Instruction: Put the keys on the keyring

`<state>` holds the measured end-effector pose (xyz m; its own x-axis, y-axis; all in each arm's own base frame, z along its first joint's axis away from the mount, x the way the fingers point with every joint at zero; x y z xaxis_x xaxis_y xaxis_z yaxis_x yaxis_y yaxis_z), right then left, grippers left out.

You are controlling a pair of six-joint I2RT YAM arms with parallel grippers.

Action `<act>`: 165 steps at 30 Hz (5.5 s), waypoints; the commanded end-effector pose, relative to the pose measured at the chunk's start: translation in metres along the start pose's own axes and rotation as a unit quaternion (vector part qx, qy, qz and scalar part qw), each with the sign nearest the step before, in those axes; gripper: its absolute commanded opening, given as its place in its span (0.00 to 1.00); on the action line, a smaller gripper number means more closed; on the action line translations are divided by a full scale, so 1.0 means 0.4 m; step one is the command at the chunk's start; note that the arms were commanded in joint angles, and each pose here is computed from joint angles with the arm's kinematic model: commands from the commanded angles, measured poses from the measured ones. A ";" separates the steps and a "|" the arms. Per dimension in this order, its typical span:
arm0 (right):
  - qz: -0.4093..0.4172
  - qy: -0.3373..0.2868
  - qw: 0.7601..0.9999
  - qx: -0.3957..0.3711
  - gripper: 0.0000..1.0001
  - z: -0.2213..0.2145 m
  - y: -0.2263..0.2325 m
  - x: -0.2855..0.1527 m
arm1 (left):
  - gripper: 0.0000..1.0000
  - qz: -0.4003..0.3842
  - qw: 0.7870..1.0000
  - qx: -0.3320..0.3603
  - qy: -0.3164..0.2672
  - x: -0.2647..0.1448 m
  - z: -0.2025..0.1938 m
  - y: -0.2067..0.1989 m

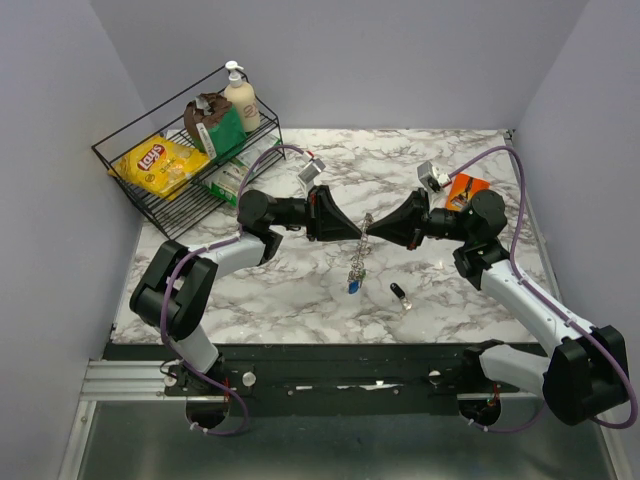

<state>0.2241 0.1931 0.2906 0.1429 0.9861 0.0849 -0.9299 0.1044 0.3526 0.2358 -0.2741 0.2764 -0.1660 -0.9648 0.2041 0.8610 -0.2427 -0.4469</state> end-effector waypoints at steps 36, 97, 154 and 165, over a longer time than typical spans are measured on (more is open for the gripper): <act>-0.126 -0.001 0.990 -0.059 0.90 0.025 0.018 -0.055 | 0.00 0.244 0.938 0.156 0.189 -0.003 0.006 0.024; 0.035 0.082 0.995 -0.040 0.50 -0.053 0.058 0.010 | 0.00 0.120 0.908 0.338 0.216 0.036 -0.007 -0.141; 0.078 -0.048 0.989 -0.115 0.01 0.101 0.125 0.051 | 0.40 0.072 0.950 0.304 0.024 -0.007 0.098 -0.199; 0.077 -0.047 0.990 -0.110 0.01 0.100 0.120 0.054 | 0.35 0.065 0.951 0.301 0.026 0.007 0.100 -0.187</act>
<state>0.1970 0.2137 0.3401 0.0193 0.9828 0.1837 -0.9875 -0.0100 0.1572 0.1924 -0.2518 0.3350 -0.0081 -0.9933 0.1152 0.9964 0.0017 0.0847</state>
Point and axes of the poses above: each gripper's point midway between its finger pads, its own x axis out along the fingers, its own y axis along the line the jaws close on, z = x × y, the point moved 6 cm from there along -x, back along the fingers, and after that the axes turned 7 degrees about x, right-handed, at the moved point
